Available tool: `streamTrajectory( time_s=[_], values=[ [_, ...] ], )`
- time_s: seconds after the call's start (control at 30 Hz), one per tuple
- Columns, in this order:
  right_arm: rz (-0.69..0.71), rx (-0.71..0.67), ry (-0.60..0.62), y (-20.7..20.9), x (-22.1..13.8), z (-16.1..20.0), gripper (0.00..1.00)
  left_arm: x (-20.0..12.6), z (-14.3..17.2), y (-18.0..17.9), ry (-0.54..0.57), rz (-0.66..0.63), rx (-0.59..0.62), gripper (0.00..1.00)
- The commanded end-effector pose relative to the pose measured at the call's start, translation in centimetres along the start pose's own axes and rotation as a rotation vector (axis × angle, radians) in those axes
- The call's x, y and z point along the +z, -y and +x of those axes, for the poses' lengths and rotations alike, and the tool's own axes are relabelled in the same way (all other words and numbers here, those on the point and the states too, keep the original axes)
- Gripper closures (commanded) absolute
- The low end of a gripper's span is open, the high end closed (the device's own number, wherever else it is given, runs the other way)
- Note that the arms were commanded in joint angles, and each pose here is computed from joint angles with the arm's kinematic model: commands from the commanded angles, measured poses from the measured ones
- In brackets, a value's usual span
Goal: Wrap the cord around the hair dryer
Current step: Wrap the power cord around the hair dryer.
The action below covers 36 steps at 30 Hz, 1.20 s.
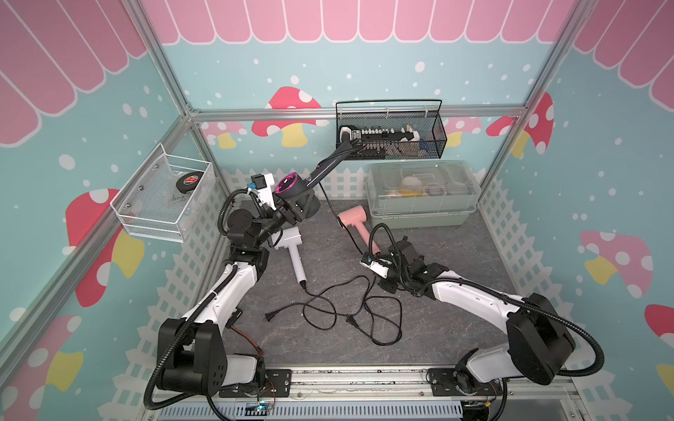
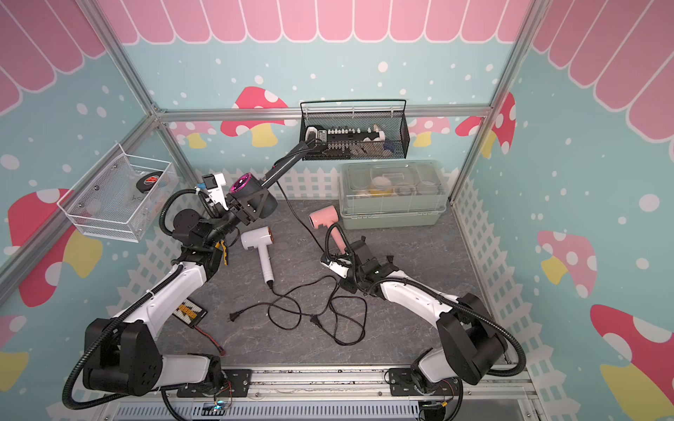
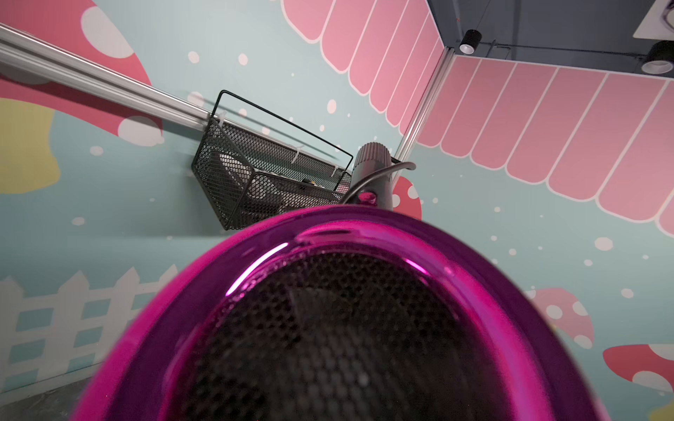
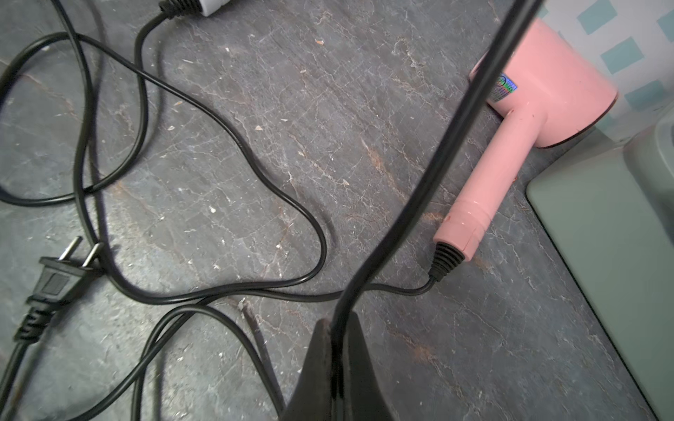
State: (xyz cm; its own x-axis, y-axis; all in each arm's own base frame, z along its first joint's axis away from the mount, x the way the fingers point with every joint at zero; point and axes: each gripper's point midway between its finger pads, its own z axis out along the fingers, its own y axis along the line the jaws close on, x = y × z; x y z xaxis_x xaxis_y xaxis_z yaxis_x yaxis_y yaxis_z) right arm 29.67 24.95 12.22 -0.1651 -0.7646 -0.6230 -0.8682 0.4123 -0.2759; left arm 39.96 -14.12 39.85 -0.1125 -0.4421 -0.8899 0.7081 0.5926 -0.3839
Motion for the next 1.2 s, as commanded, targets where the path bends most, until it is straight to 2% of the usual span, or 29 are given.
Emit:
streamTrajectory(
  time_s=[0.0,0.23,0.5,0.67,0.97,1.17],
  values=[
    [0.004,-0.075,0.01,-0.2,-3.1,-1.8,1.0,-0.5,-3.4,0.7,0.052,-0.062,0.125,1.0],
    [0.055,-0.185,-0.007,-0.4,-8.3,-3.4,1.0,-1.1,-1.8,-1.9,-0.083,-0.231,0.204,1.0],
    [0.329,-0.289,0.039,4.6,-16.3,-6.9,1.0,-1.1,2.6,-1.4,-0.314,-0.241,0.226,1.0],
    [0.466,-0.354,0.084,7.4,-20.2,-10.2,1.0,-1.0,6.1,0.9,-0.435,-0.176,0.234,1.0],
    [0.585,-0.441,0.103,10.7,-23.1,-14.0,1.0,-0.2,12.7,6.1,-0.631,0.006,0.236,1.0],
    [0.683,-0.477,0.063,13.6,-25.2,-14.9,1.0,-0.3,15.8,9.9,-0.707,0.144,0.238,1.0]
  ],
)
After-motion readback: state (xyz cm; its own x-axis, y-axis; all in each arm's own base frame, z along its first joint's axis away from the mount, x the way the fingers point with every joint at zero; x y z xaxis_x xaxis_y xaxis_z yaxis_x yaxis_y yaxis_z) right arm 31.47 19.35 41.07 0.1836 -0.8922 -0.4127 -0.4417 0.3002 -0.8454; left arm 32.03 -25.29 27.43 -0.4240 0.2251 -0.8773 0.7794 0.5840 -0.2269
